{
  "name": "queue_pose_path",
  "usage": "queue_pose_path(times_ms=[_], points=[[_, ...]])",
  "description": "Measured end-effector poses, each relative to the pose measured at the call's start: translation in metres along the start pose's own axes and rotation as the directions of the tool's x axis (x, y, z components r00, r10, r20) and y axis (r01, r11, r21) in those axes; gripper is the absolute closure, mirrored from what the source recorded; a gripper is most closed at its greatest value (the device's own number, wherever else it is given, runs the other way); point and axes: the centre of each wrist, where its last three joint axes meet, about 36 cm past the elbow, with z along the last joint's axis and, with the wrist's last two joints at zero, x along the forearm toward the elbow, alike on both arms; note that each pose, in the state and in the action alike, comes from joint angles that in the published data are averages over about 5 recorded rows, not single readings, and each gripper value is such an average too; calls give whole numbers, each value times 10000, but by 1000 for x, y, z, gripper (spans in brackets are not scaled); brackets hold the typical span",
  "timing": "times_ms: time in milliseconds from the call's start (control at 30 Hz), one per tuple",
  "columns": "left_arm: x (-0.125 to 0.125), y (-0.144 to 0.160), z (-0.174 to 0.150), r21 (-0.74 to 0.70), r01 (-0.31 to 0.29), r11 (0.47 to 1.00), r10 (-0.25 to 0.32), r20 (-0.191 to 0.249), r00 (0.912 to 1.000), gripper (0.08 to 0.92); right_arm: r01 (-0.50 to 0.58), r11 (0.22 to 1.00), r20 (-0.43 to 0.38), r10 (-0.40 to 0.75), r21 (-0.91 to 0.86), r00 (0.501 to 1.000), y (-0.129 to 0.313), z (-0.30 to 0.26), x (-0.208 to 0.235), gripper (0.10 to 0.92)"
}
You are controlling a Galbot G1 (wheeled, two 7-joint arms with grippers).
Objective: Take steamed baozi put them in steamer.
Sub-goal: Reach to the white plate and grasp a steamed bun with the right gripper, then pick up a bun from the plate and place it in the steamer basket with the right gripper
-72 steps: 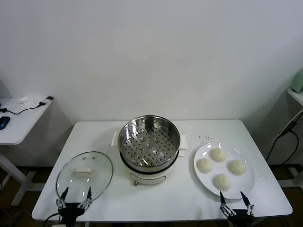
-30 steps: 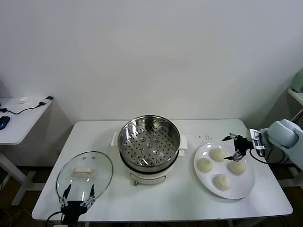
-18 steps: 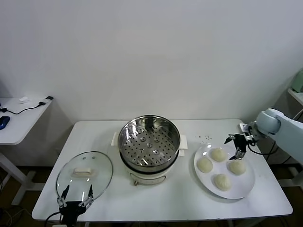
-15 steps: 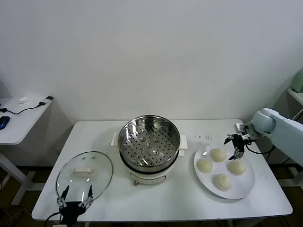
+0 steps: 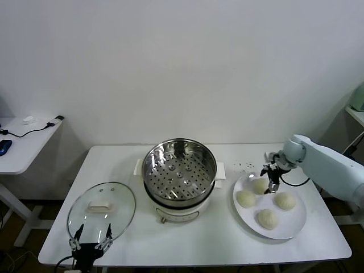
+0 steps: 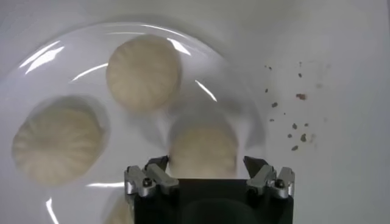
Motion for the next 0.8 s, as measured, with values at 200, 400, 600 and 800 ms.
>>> queue_pose_path(times_ms=[200, 400, 600, 800], points=[[2, -1, -2, -8, -4, 10000, 4, 3, 10000, 177, -6, 10000, -103, 6, 2, 9999, 0, -2, 1, 334], [4, -4, -4, -13, -22, 10000, 22, -5, 10000, 177, -129, 9998, -94, 131, 160, 9999, -4, -3, 17, 370], [5, -4, -4, -68, -27, 10000, 27, 14, 10000, 177, -571, 9930, 137, 560, 1034, 9983, -20, -25, 71, 372], [5, -8, -5, -114, -116, 9999, 117, 64, 9999, 177, -1336, 9475, 832, 1141, 2905, 9900, -40, -94, 163, 369]])
